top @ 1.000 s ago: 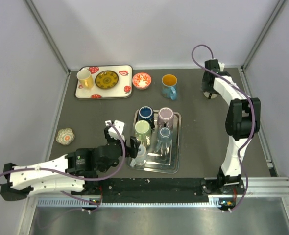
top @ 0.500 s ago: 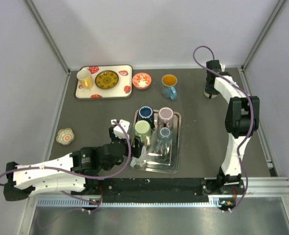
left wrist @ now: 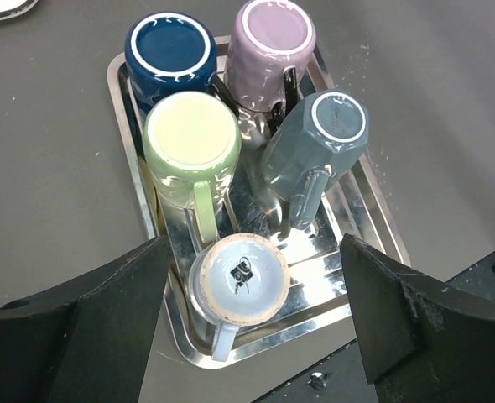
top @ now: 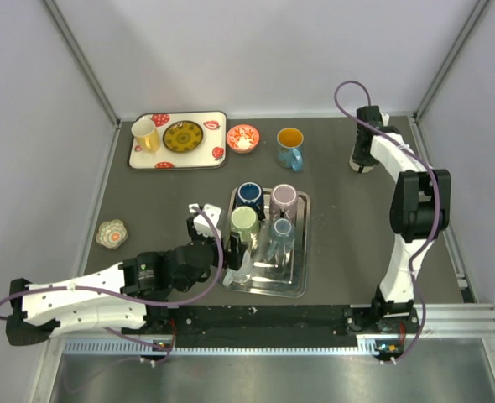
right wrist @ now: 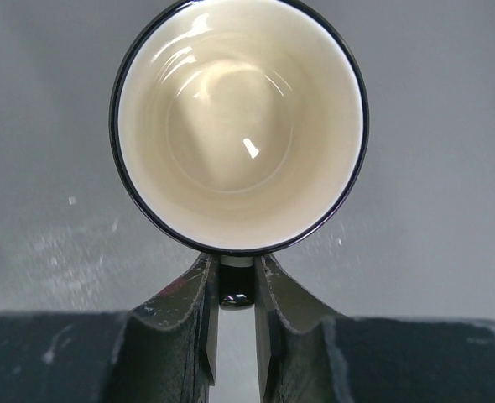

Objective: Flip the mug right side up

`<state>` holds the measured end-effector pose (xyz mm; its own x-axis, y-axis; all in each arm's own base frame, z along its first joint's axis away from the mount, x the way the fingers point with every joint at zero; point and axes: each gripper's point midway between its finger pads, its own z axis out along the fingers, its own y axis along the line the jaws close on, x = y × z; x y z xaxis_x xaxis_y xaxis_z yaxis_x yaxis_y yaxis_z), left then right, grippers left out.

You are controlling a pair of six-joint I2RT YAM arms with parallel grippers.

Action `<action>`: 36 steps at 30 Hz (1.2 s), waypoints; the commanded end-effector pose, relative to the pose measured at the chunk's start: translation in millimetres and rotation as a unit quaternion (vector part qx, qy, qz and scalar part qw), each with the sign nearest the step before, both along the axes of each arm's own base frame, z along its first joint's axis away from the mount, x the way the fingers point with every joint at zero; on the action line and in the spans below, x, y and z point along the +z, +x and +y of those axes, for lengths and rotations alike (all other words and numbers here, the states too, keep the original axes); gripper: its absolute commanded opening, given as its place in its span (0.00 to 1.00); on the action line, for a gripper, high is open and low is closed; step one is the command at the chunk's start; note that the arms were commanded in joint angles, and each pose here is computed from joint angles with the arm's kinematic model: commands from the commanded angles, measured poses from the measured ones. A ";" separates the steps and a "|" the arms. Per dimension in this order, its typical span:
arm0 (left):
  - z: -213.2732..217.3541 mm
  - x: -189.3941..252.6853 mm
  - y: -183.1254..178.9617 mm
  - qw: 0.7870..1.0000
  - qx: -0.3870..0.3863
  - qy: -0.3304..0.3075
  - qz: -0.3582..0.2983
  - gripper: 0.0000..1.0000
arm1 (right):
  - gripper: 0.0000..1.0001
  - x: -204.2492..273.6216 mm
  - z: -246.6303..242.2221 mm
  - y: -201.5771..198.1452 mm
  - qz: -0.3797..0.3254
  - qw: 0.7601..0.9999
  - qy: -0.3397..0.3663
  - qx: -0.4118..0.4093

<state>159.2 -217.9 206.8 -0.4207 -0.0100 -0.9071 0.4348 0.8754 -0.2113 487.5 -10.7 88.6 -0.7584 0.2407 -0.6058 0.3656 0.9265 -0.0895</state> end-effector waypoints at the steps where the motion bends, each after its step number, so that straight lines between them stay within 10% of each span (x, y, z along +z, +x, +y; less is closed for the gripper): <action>1: -7.5 27.9 1.8 0.998 0.001 -0.066 -0.014 0.87 | 0.00 77.4 5.4 -18.7 -0.084 0.996 0.025 0.001; 16: -43.8 47.3 8.0 0.981 -0.011 -0.191 -0.026 0.99 | 0.00 152.2 81.5 -143.3 -0.189 0.967 0.140 0.093; 36: -146.3 144.3 -3.1 0.847 -0.216 -0.487 -0.008 0.99 | 0.00 308.8 188.3 -291.8 -0.365 0.735 0.468 0.328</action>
